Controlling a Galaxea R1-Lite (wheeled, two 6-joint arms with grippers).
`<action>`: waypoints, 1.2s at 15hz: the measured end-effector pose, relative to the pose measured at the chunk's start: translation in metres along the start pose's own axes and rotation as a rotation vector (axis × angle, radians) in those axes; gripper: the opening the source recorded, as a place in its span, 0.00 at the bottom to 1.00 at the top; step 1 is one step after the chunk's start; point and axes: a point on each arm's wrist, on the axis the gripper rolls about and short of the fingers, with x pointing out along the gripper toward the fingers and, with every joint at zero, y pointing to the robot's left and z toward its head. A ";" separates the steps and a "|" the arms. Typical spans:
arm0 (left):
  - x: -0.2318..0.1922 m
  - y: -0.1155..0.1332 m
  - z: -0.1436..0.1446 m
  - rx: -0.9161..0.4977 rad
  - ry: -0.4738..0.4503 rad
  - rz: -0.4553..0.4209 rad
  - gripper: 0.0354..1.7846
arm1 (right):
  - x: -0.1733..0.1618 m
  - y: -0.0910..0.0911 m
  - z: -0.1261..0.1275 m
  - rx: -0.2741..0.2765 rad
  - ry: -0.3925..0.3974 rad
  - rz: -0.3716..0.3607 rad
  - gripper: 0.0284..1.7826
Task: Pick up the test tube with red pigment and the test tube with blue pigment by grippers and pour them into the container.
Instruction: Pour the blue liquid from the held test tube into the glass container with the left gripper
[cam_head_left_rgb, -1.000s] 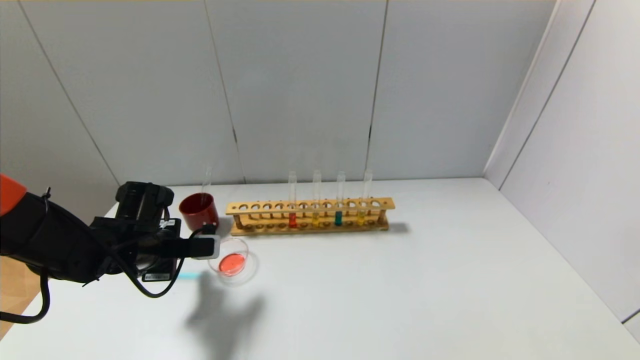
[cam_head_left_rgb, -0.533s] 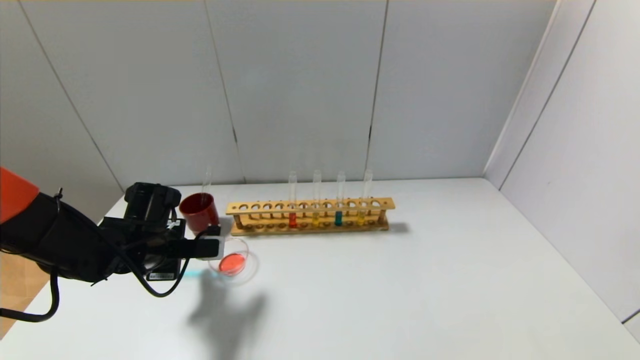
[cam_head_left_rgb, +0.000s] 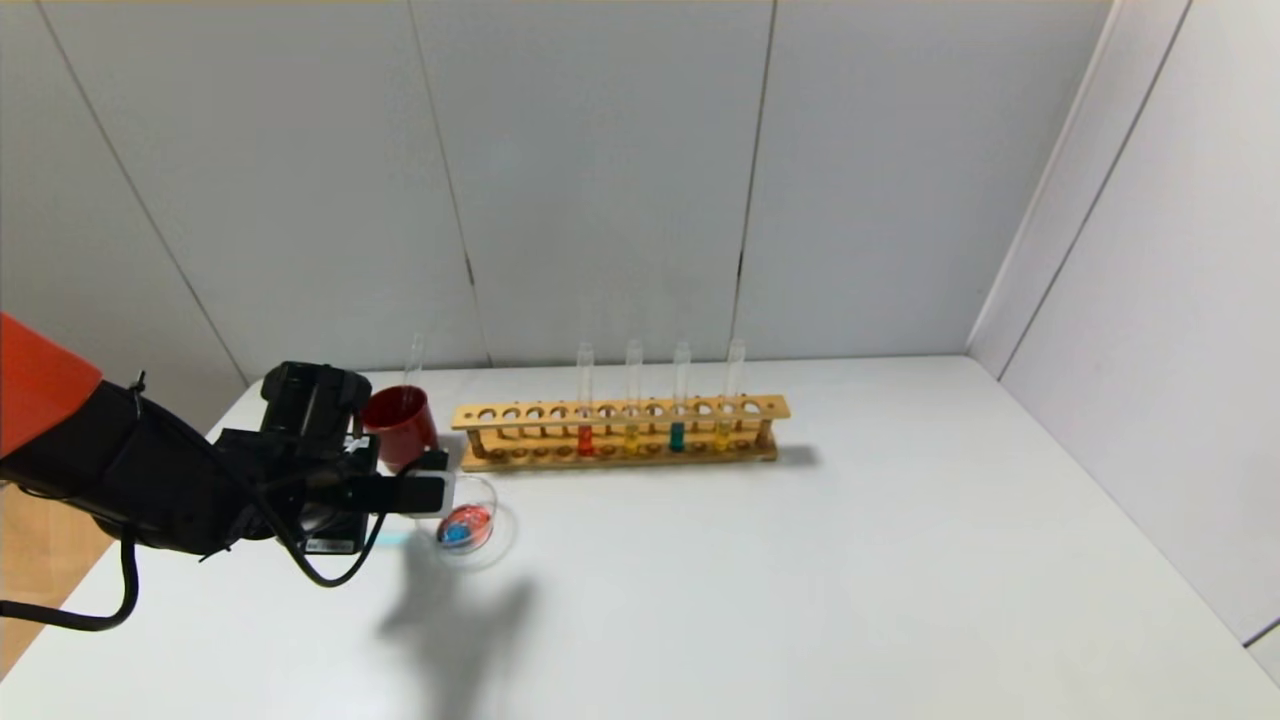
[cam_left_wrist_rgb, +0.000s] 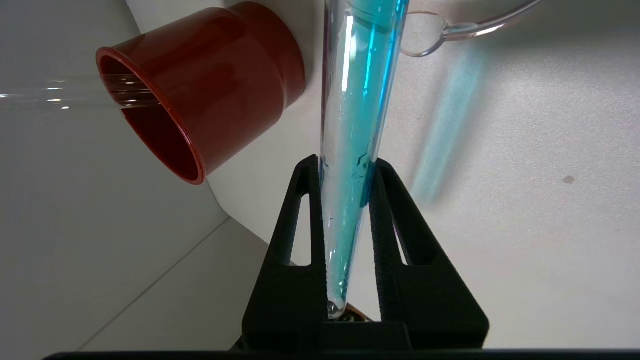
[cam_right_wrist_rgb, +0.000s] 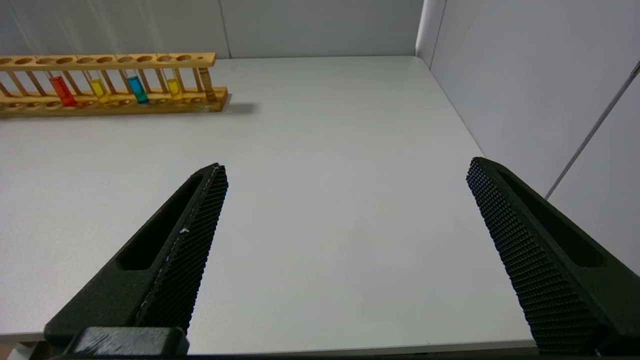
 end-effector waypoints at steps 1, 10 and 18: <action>0.000 0.001 0.000 0.006 0.000 0.002 0.16 | 0.000 0.000 0.000 0.000 0.000 0.000 0.98; -0.001 0.000 0.008 0.061 0.024 0.006 0.16 | 0.000 0.000 0.000 0.000 0.000 0.000 0.98; 0.000 0.000 0.014 0.112 0.057 0.007 0.16 | 0.000 0.000 0.000 0.000 0.000 0.000 0.98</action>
